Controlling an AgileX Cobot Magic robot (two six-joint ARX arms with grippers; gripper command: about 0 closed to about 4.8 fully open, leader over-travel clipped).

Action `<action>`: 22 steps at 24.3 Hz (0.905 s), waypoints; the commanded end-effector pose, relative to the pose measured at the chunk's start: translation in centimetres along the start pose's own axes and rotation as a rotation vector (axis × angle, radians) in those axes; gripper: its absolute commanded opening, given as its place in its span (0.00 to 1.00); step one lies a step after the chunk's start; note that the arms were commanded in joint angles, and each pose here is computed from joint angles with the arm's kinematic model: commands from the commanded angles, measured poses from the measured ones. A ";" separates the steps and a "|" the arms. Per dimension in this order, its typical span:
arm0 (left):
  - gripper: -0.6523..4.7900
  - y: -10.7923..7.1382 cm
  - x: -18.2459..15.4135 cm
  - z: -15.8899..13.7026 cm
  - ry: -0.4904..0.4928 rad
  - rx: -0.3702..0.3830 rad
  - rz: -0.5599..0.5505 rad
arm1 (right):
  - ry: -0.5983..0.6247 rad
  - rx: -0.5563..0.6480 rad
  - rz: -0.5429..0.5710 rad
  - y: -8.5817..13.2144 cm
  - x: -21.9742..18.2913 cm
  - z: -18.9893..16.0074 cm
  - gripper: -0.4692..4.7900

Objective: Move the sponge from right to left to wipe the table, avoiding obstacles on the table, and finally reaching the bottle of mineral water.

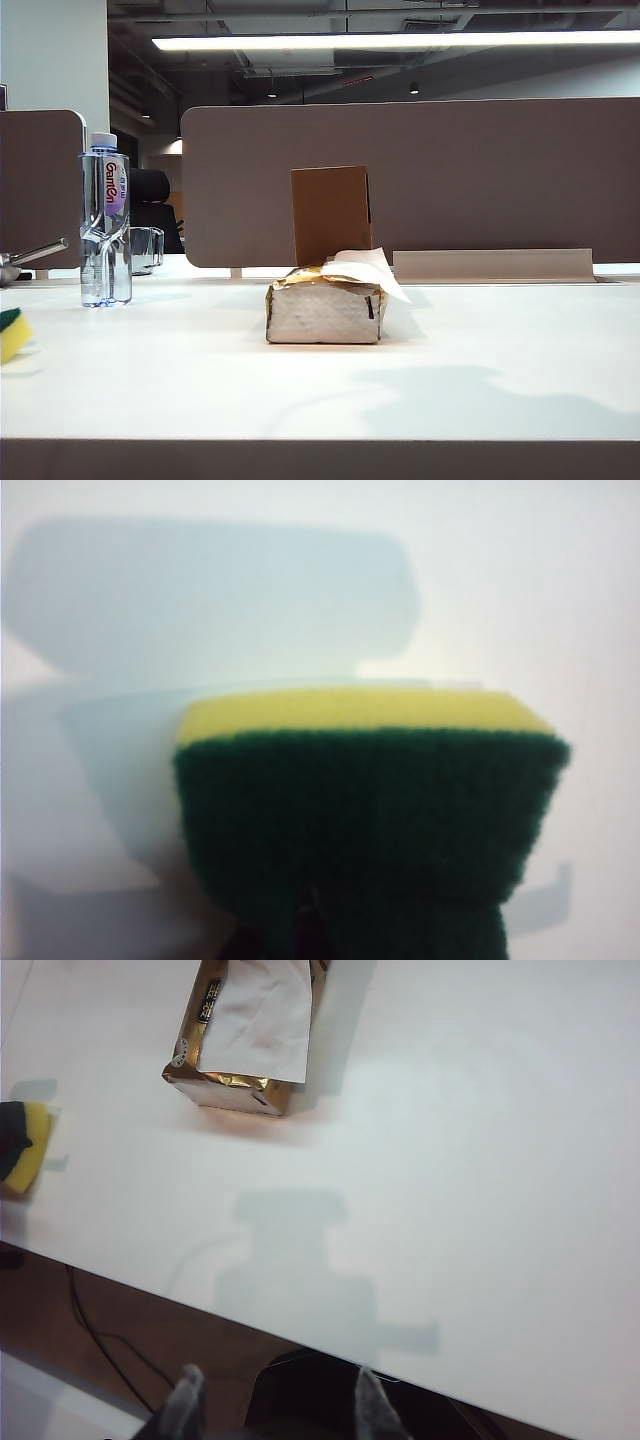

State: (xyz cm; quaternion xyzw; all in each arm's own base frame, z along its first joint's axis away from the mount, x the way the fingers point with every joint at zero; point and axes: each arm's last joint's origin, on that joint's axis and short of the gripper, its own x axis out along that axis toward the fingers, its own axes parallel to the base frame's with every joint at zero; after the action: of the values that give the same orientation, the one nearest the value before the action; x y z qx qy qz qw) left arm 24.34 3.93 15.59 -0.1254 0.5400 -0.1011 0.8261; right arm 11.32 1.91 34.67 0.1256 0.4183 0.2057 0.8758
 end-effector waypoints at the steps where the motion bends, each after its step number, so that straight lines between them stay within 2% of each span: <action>1: 0.11 0.2 0.0 0.9 -0.077 0.033 0.031 | -0.012 -0.005 0.054 0.2 -0.1 0.1 0.47; 7: 0.11 0.2 -0.2 2.4 -0.134 0.053 -0.001 | -0.009 -0.001 0.079 0.3 -0.1 0.1 0.47; 11: 0.11 0.5 0.0 5.4 -0.160 0.064 0.002 | -0.001 0.002 0.079 0.3 -0.2 0.0 0.47; 16: 0.11 1.8 2.5 7.6 -0.114 0.045 -0.001 | 0.004 0.005 0.078 0.3 -0.2 0.0 0.47; 19: 0.11 2.9 5.2 8.7 -0.060 0.026 0.000 | 0.007 0.007 0.076 0.3 -0.2 -0.1 0.47; 22: 0.11 3.0 6.3 9.5 -0.049 0.032 0.009 | 0.009 0.015 0.070 0.3 -0.2 -0.1 0.47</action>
State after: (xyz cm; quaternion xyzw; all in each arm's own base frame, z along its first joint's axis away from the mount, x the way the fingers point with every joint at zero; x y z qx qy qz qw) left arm 35.38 5.92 14.65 -0.1313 0.4916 -0.1349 0.8502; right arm 11.15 2.09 34.69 0.1437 0.4222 0.2344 0.8638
